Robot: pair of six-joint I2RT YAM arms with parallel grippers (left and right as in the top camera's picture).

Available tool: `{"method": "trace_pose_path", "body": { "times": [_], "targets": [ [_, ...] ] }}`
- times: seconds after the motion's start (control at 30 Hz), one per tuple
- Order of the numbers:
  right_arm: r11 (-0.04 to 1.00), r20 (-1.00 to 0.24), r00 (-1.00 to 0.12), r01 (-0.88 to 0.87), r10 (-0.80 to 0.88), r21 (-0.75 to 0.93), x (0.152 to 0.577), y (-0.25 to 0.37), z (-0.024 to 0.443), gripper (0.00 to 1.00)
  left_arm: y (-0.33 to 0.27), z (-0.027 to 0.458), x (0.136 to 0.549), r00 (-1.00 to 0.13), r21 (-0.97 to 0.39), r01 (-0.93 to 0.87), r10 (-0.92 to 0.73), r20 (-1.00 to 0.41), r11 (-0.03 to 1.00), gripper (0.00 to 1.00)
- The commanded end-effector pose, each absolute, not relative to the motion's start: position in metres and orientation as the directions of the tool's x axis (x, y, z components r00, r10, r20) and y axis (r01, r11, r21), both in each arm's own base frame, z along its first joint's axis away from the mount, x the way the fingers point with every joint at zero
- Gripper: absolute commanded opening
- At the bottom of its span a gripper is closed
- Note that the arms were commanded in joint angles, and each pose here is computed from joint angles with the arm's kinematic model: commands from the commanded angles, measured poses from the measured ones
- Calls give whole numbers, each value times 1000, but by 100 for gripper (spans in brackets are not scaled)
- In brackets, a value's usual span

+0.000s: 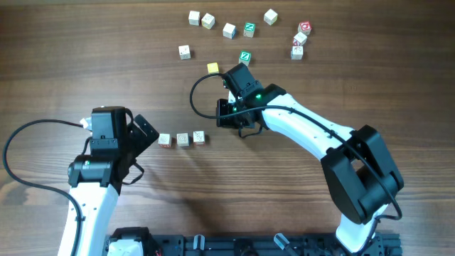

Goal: Form a horizontal line

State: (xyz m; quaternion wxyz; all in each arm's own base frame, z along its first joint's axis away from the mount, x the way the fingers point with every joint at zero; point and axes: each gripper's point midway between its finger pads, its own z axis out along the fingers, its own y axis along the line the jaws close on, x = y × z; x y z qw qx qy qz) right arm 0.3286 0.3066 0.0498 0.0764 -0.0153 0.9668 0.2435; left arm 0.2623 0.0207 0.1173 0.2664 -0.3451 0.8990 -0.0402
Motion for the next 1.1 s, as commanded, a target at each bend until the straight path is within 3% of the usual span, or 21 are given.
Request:
{"method": "trace_pose_path", "body": {
  "times": [0.0,0.3,0.43,0.47,0.53,0.57,0.6,0.63,0.77,0.97,1.07],
  "targets": [
    [883,-166,-986,-53,28,467,331,307,57,8,27,121,264,-596,-252,-616,-651,-470,746,99],
    [884,-160,-987,-52,26,464,330,307,56,23,27,123,267,-588,-261,-613,-651,-479,746,100],
    [885,-159,-987,-51,26,464,330,307,56,68,27,123,269,-595,-257,-605,-642,-484,754,100],
    [885,-158,-987,-50,27,463,329,307,56,85,27,122,269,-610,-244,-592,-625,-488,768,100],
    [885,-151,-988,-37,38,465,329,307,56,100,27,116,269,-663,-196,-551,-568,-488,811,100],
    [885,-148,-988,-31,43,465,329,306,56,99,27,111,269,-687,-172,-539,-549,-477,824,99],
    [885,-148,-988,-32,42,465,329,306,56,99,27,102,268,-714,-143,-532,-533,-454,834,88],
    [885,-148,-988,-31,43,465,329,306,56,100,27,94,268,-733,-123,-527,-523,-435,841,65],
    [886,-146,-988,-30,42,463,329,306,55,99,36,65,268,-762,-45,-559,-534,-367,828,19],
    [887,-149,-988,-33,41,460,329,305,55,100,55,29,263,-788,108,-584,-530,-312,804,4],
    [905,-164,-985,-22,53,425,331,298,51,85,52,18,270,-820,110,-540,-491,-296,835,4]
  ]
}}
